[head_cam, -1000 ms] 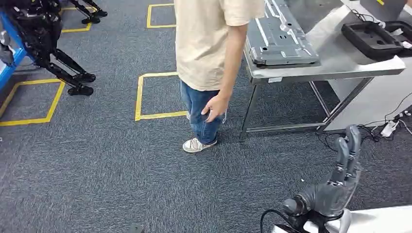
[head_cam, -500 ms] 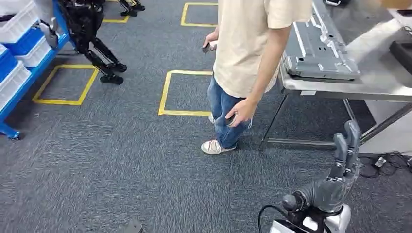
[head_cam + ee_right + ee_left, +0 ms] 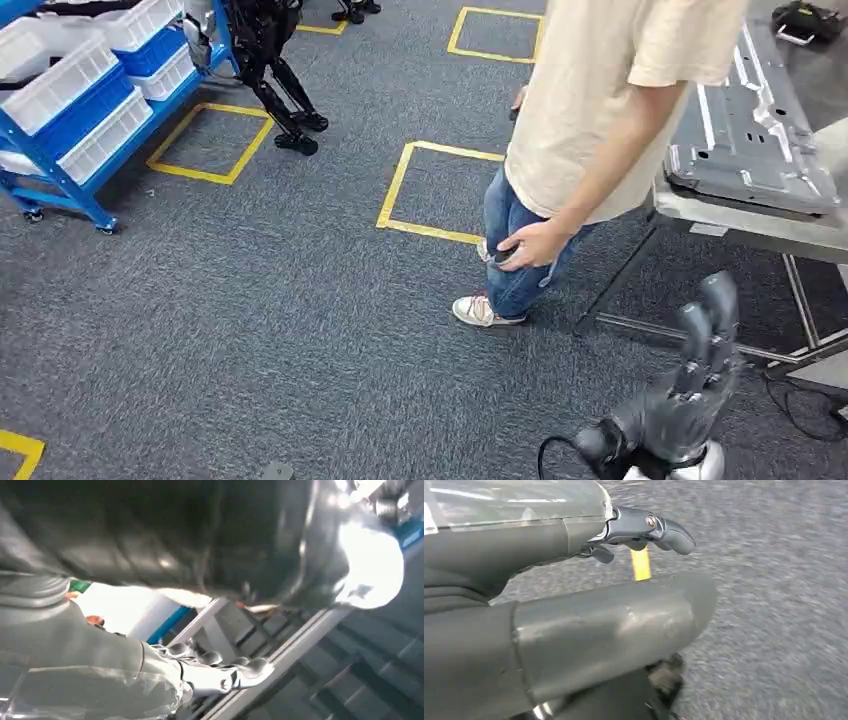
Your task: Take the parts from the cabinet and place them on the table.
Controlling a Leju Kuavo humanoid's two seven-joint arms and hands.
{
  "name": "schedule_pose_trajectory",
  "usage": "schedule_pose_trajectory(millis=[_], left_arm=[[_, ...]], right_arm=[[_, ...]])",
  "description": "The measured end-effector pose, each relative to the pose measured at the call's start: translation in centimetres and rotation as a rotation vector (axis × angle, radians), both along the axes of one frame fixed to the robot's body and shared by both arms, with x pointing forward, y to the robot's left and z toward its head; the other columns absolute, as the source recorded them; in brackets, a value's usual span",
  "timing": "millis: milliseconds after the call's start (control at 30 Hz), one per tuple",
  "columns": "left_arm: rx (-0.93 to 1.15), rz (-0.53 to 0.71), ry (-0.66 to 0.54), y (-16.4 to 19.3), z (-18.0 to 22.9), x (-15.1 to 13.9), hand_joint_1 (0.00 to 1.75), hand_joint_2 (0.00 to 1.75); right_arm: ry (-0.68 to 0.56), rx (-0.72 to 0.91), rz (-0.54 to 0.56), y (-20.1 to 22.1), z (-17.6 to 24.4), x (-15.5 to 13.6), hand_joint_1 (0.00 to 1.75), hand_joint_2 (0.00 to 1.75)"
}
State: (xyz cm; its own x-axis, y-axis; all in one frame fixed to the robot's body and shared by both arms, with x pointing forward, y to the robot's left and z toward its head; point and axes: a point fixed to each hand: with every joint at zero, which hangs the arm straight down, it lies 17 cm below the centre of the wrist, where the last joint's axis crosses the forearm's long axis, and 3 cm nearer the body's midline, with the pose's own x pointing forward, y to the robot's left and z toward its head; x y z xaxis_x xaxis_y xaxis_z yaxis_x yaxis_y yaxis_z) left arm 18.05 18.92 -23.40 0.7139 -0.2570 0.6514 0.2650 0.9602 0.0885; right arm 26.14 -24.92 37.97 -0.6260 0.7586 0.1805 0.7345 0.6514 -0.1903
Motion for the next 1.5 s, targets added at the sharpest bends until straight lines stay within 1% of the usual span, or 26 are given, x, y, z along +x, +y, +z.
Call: schedule_pose_trajectory(millis=[67,100,200,300,467,600,933,1100,1200,1500], left_arm=[[0.003,-0.003,0.015,0.2,-0.3,-1.0,0.0,0.0],[0.002,-0.003,0.015,0.2,-0.3,-1.1,0.0,0.0],[0.0,-0.003,0.005,0.2,-0.1,-0.4,0.0,0.0],[-0.004,-0.001,0.004,0.2,-0.1,-0.5,0.0,0.0],[-0.009,0.007,-0.004,0.0,0.1,0.3,0.0,0.0],[-0.003,0.014,0.018,0.3,-0.3,-0.7,0.0,0.0],[-0.004,0.021,0.013,0.2,-0.2,-0.2,0.0,0.0],[0.0,0.024,0.025,0.5,-0.4,-0.9,0.0,0.0],[0.0,0.024,0.018,0.4,-0.3,-0.4,0.0,0.0],[-0.008,0.022,0.023,-0.1,-0.2,-0.6,0.0,0.0]], right_arm=[[0.003,0.021,0.006,-0.2,-0.1,0.0,0.0,0.0],[0.005,0.024,0.007,-0.3,-0.1,-0.1,0.0,0.0],[0.019,0.032,0.008,-0.4,-0.5,-0.1,0.0,0.0],[0.02,0.033,0.009,-0.4,-0.5,-0.1,0.0,0.0],[0.006,0.021,0.001,-0.3,0.0,0.2,0.0,0.0],[0.002,0.028,-0.001,-0.4,0.3,0.6,0.0,0.0],[0.002,0.025,-0.001,-0.3,0.3,1.3,0.0,0.0],[0.0,0.024,-0.001,-0.2,0.3,1.4,0.0,0.0],[0.007,0.026,-0.001,-0.3,0.2,1.4,0.0,0.0],[0.008,0.028,0.001,-0.3,0.1,1.6,0.0,0.0]])
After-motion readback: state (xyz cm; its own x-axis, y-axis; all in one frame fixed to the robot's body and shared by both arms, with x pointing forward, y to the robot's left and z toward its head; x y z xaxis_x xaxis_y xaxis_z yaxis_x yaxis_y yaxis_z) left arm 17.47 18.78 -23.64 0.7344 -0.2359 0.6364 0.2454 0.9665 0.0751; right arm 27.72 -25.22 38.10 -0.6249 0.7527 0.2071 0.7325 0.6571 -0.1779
